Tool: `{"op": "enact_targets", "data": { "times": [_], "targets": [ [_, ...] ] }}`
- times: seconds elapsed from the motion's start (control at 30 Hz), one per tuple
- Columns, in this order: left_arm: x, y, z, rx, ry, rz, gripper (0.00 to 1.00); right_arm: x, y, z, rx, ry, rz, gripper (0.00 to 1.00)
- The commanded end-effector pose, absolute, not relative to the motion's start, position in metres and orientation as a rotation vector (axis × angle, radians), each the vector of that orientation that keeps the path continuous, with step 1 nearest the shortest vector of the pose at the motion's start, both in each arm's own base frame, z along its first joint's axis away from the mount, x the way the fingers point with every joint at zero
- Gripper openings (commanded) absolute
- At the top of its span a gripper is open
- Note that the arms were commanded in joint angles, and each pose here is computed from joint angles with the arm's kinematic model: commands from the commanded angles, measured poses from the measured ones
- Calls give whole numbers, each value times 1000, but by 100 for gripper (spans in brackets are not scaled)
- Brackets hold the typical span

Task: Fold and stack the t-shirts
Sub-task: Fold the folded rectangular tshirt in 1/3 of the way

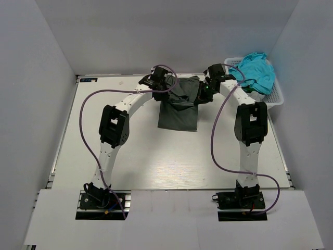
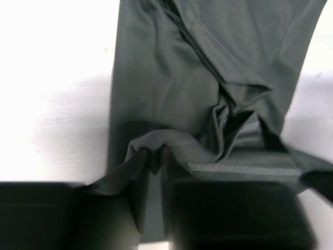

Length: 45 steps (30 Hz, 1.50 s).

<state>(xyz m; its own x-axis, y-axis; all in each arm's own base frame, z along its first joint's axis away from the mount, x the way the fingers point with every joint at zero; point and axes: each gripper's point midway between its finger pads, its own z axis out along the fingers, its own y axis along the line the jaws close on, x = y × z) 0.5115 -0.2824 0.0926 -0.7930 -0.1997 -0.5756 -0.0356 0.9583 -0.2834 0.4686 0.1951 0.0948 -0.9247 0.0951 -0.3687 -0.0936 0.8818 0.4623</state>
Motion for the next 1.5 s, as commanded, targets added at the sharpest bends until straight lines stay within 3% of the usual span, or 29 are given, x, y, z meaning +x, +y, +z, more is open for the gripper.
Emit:
{"op": "enact_targets", "data": {
  "times": [0.0,0.03,0.07,0.13,0.17,0.27,0.33,0.37,0.43,0.7,1.03,1.2,1.47],
  "targets": [
    [544,-285,132,-139,2333,-417,70,511,194,109,5,2520,673,25],
    [550,-281,125,-137,2340,-413,100,525,190,109,21,2503,664,47],
    [562,-287,151,-137,2282,-443,100,532,190,117,20,2481,670,64],
    [570,-269,160,-137,2286,-396,100,551,189,155,-33,2389,659,86],
    [571,-269,173,-127,2265,-401,100,552,190,170,-53,2358,655,90],
    [545,-259,184,-92,2274,-404,100,533,190,199,-96,2302,659,90],
    [530,-254,188,-86,2276,-416,100,504,188,173,-81,2349,681,90],
    [511,-247,162,-81,2350,-393,100,487,188,179,-88,2334,708,90],
    [489,-242,174,-89,2349,-389,100,457,189,148,-87,2419,753,90],
    [396,-205,110,-178,2581,-292,100,416,261,153,-441,2364,972,90],
    [291,-151,98,-247,2644,-261,100,441,327,94,-544,2438,1049,90],
    [279,-142,107,-273,2647,-253,100,478,343,82,-519,2392,995,90],
    [275,-152,109,-245,2645,-326,100,560,344,112,-280,2154,902,90]
  ]
}}
